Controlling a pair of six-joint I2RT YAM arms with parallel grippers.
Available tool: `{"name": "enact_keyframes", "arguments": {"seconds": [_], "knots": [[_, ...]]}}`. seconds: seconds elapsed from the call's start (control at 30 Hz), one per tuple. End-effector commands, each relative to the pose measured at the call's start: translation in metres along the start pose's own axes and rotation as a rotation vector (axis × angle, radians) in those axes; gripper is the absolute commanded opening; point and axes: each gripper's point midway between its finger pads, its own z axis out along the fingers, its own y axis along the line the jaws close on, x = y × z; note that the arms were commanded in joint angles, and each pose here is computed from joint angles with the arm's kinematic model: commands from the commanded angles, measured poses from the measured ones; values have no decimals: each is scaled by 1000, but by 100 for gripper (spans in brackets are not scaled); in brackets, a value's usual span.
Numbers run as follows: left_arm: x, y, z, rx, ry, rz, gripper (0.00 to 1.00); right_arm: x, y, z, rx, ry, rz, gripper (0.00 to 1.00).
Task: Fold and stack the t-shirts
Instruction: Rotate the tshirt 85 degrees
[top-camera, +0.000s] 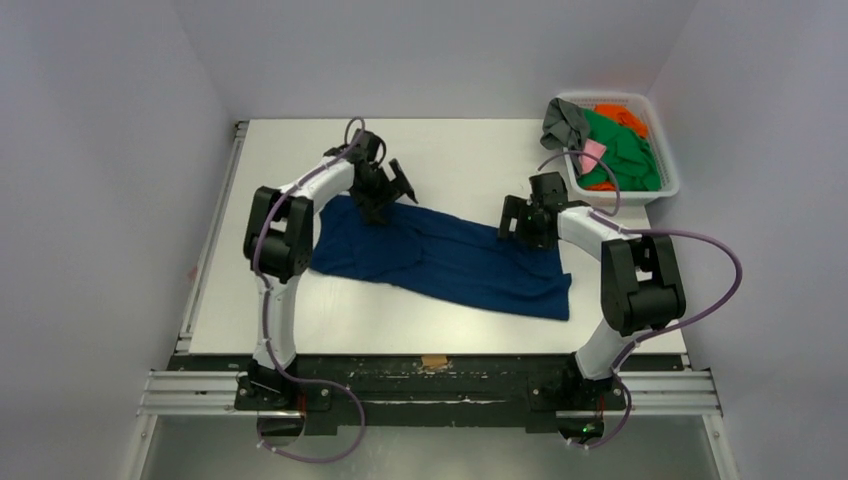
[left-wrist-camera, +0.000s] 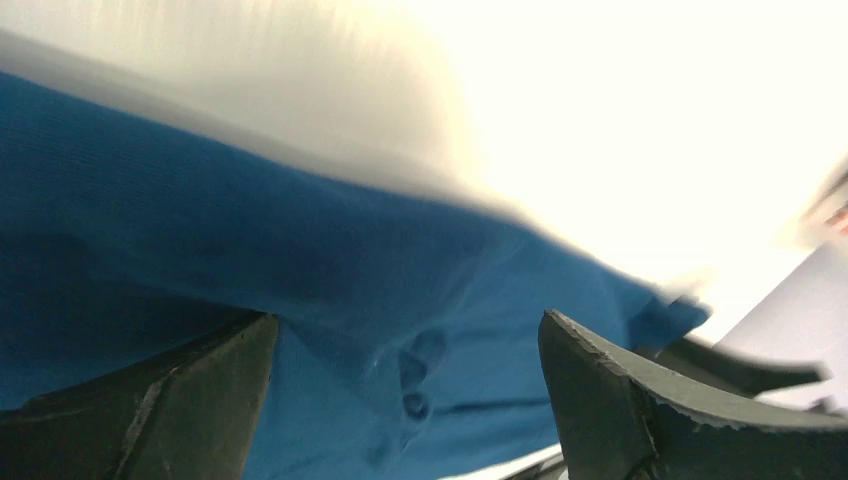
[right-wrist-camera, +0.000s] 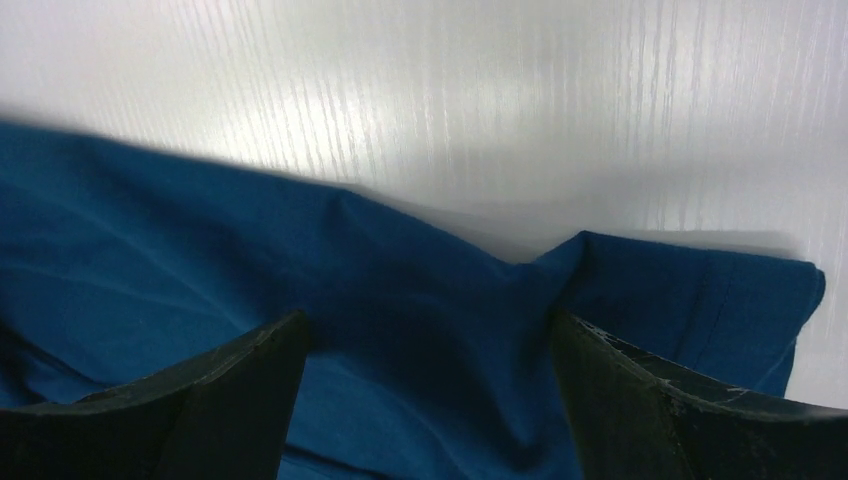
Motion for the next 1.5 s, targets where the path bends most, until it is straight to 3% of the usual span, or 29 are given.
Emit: {"name": "enact_keyframes", "arguments": {"seconds": [0.0, 0.2, 0.37, 0.57, 0.7, 0.9, 1.03, 1.17, 1.3, 1.47], "knots": [[-83, -36, 22, 67, -101, 14, 100, -14, 5, 9, 0, -28, 21, 88], [-135, -93, 56, 298, -88, -111, 100, 11, 16, -1, -67, 58, 70, 88], [-159, -114, 70, 420, -149, -152, 100, 89, 14, -18, -136, 277, 72, 93], [-187, -141, 75, 571, -240, -116, 100, 182, 20, -49, -213, 506, 8, 97], [-202, -167, 65, 697, -328, -35, 100, 209, 50, -69, -329, 546, -117, 99], [-199, -188, 58, 736, -424, 132, 100, 234, 92, -78, -458, 596, -272, 99], [-194, -202, 41, 772, -467, 283, 100, 246, 117, -81, -496, 609, -406, 99], [-188, -212, -6, 736, -514, 495, 100, 245, 115, -90, -464, 560, -474, 99], [-186, -221, -61, 684, -607, 706, 100, 216, 108, -103, -385, 421, -506, 99], [-174, -239, -140, 695, -668, 743, 100, 169, 127, -125, -381, 206, -481, 99]]}}
